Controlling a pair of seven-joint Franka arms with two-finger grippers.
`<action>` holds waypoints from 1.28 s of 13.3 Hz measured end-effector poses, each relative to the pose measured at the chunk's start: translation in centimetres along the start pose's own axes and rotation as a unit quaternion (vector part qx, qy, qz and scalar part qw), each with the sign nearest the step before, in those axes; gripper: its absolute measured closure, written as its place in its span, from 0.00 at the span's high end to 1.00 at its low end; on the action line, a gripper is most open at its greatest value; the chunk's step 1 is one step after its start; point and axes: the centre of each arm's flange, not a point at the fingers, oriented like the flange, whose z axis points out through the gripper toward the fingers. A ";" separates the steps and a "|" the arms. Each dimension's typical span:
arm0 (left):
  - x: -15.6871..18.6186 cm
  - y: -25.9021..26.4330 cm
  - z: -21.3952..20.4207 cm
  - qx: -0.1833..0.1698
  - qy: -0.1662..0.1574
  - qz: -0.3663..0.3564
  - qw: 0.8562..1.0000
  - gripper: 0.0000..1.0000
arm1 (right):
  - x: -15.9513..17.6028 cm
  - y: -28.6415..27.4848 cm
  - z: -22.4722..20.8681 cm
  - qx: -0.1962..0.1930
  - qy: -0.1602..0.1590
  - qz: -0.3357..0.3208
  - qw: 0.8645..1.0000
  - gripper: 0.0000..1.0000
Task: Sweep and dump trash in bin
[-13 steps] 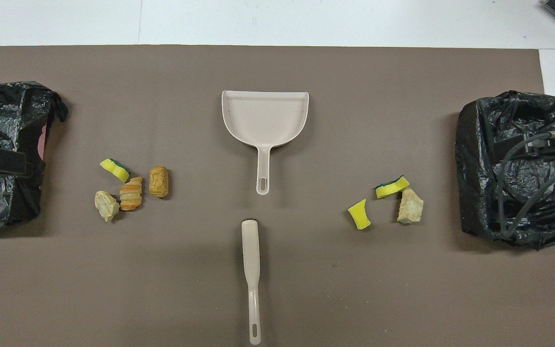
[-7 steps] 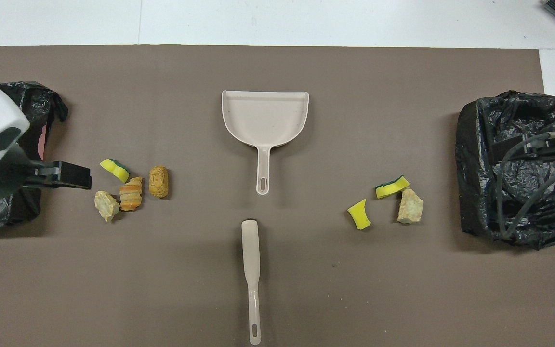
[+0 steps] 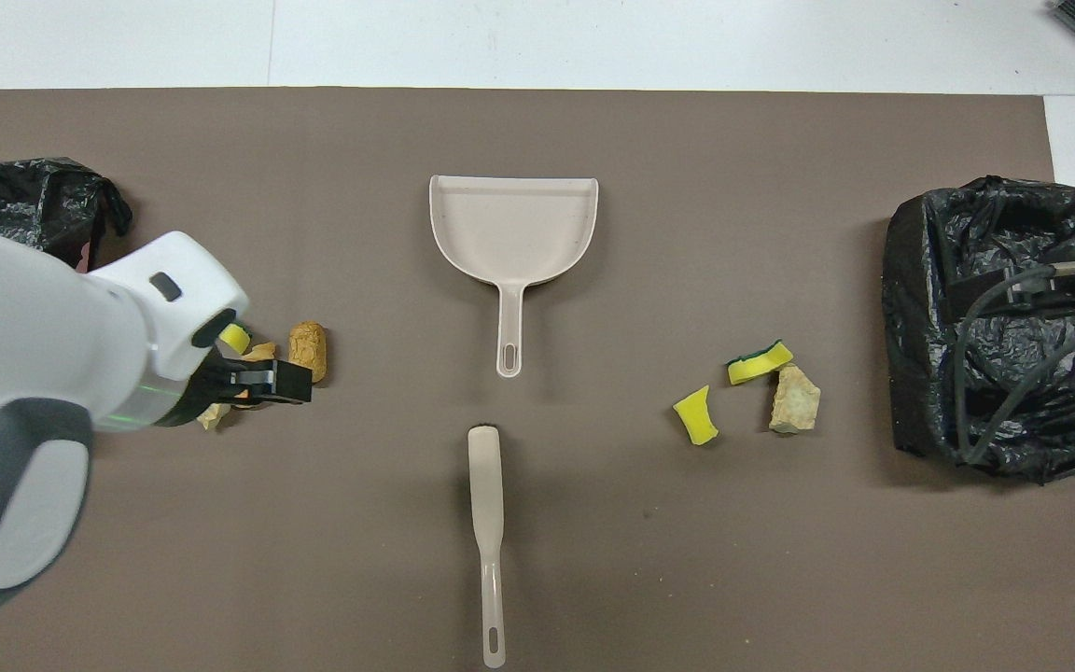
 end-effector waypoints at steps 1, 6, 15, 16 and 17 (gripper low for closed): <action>-0.9 1.1 1.2 0.003 -0.005 0.005 1.000 1.00 | 0.0 -0.8 0.2 0.000 -0.001 -0.007 1.000 1.00; -6.5 7.7 8.7 0.016 -0.020 0.012 1.000 1.00 | 0.5 -6.8 0.9 0.003 0.008 -0.006 1.000 1.00; -17.3 14.5 18.3 0.024 -0.014 0.030 0.999 1.00 | 6.0 -19.1 12.4 0.036 0.045 0.012 0.998 1.00; -17.6 14.4 18.6 0.027 -0.016 0.031 0.999 1.00 | 6.4 -19.7 12.9 0.040 0.047 0.020 0.998 1.00; -17.7 14.4 18.7 0.027 -0.016 0.030 0.999 1.00 | 6.7 -20.3 13.3 0.042 0.046 0.029 0.998 1.00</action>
